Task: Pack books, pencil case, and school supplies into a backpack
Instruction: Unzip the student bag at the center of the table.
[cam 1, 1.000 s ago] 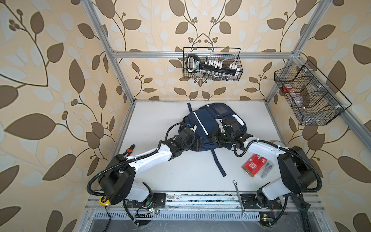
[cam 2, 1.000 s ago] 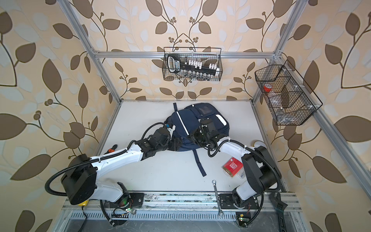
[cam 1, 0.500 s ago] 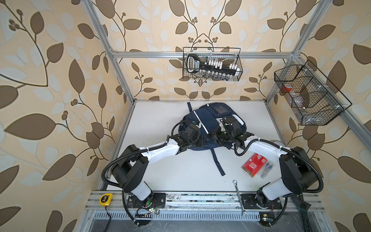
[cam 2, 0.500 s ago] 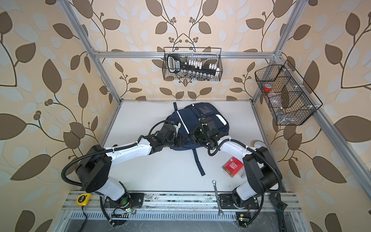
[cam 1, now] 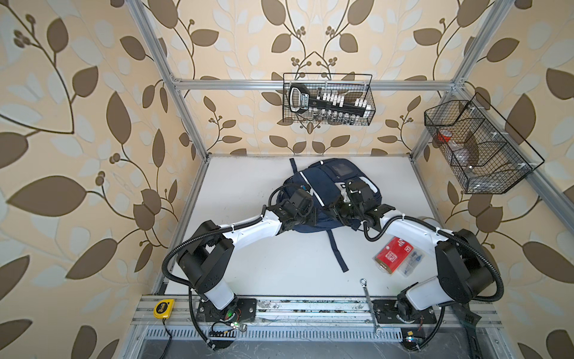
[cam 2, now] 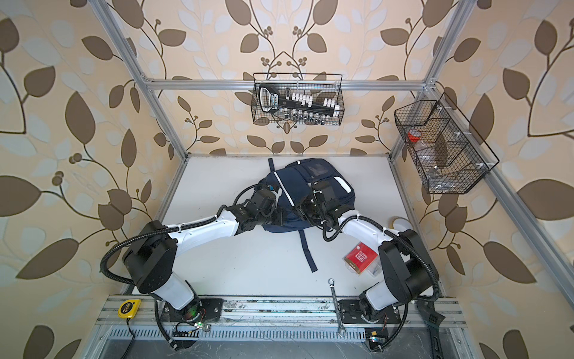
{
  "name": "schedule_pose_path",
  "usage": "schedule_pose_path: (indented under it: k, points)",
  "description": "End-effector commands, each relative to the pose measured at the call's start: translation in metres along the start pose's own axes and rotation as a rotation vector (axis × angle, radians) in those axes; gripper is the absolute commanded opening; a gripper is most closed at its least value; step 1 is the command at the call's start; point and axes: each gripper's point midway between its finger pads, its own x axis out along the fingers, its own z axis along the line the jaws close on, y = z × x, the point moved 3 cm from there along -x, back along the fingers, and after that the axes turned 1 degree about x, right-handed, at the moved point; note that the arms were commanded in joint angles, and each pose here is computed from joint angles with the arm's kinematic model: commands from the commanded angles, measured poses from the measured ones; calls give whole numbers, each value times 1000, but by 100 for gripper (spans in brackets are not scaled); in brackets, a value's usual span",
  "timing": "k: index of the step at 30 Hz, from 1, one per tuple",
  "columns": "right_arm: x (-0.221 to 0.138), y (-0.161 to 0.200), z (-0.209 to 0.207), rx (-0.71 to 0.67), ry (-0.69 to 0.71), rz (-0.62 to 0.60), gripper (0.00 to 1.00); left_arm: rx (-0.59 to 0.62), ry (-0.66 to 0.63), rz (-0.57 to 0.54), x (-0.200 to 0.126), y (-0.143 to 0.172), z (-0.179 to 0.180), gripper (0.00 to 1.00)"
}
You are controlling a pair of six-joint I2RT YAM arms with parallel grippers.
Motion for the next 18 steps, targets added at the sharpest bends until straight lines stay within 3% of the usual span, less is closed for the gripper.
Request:
schedule_pose_path:
  k: [1, 6, 8, 10, 13, 18]
  points:
    - [-28, -23, 27, -75, -64, -84, 0, 44, -267, 7, -28, 3, 39, 0]
    - [-48, -48, -2, -54, -17, -132, 0, 164, -594, 51, -65, 20, 103, 0]
    - [-54, -52, -11, -62, -1, -128, 0, 81, -628, 53, -72, 24, 130, 0]
    - [-60, -54, -20, -78, 20, -118, 0, -17, -648, -29, -87, 16, 151, 0]
    - [-72, -56, -33, -90, 27, -103, 0, -75, -672, -78, -90, 2, 170, 0]
    - [-93, -62, -66, -89, 62, -121, 0, -110, -725, -4, -55, -16, 214, 0]
